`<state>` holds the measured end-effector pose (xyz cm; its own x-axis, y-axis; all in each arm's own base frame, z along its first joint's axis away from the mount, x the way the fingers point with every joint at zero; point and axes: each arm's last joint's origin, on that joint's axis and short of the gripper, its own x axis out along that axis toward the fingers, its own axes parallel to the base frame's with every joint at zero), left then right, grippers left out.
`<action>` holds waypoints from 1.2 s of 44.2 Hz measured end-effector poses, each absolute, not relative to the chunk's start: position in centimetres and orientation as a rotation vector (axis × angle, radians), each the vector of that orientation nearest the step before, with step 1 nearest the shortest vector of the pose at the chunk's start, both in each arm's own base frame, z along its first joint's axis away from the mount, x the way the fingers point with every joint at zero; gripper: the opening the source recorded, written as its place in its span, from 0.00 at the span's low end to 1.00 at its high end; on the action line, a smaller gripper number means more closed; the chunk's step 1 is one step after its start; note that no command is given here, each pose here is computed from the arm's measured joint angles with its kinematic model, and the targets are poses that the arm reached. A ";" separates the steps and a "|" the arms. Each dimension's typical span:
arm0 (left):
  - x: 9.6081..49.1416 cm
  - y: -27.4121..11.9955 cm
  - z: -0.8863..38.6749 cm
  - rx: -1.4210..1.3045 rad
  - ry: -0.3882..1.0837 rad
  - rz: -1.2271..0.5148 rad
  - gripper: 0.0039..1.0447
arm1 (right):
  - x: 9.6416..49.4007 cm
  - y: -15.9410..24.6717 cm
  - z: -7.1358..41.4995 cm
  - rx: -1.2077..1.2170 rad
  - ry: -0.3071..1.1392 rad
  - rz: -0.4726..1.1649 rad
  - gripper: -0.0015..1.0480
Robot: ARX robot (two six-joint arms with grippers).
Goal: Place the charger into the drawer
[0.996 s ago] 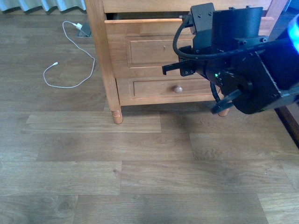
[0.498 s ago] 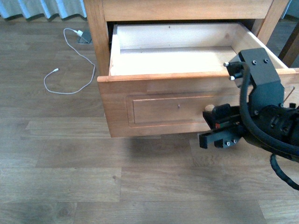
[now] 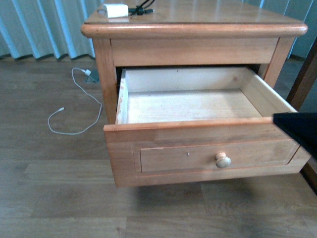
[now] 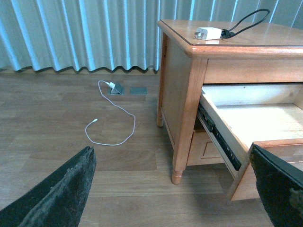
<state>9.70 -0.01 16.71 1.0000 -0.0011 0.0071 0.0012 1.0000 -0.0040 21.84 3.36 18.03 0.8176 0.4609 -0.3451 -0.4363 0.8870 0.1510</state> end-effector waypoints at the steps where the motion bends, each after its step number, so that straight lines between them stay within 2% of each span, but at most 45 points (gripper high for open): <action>1: 9.7 0.0 16.7 -0.004 -0.007 -0.001 0.94 | 21.5 3.0 18.5 0.069 0.370 0.474 0.92; 8: 9.7 0.0 16.7 -0.004 -0.007 -0.001 0.94 | 17.8 0.4 21.9 0.051 0.217 0.450 0.92; 21: 9.7 0.0 16.7 -0.004 -0.007 -0.001 0.94 | 12.2 -2.2 21.2 0.121 0.184 0.423 0.92; 35: 9.7 0.0 16.7 -0.004 -0.007 -0.001 0.94 | 11.9 -2.4 21.1 0.140 0.178 0.407 0.92; 40: 9.7 0.0 16.7 -0.004 -0.007 0.000 0.94 | 11.7 -1.9 20.3 0.023 0.028 0.112 0.74; 44: 9.7 0.0 16.7 -0.004 -0.007 -0.002 0.94 | 11.5 -1.7 20.0 0.006 -0.003 0.002 0.58; 53: 9.7 0.0 16.7 -0.004 -0.007 -0.001 0.94 | 11.0 -0.2 18.6 0.003 0.001 -0.013 0.14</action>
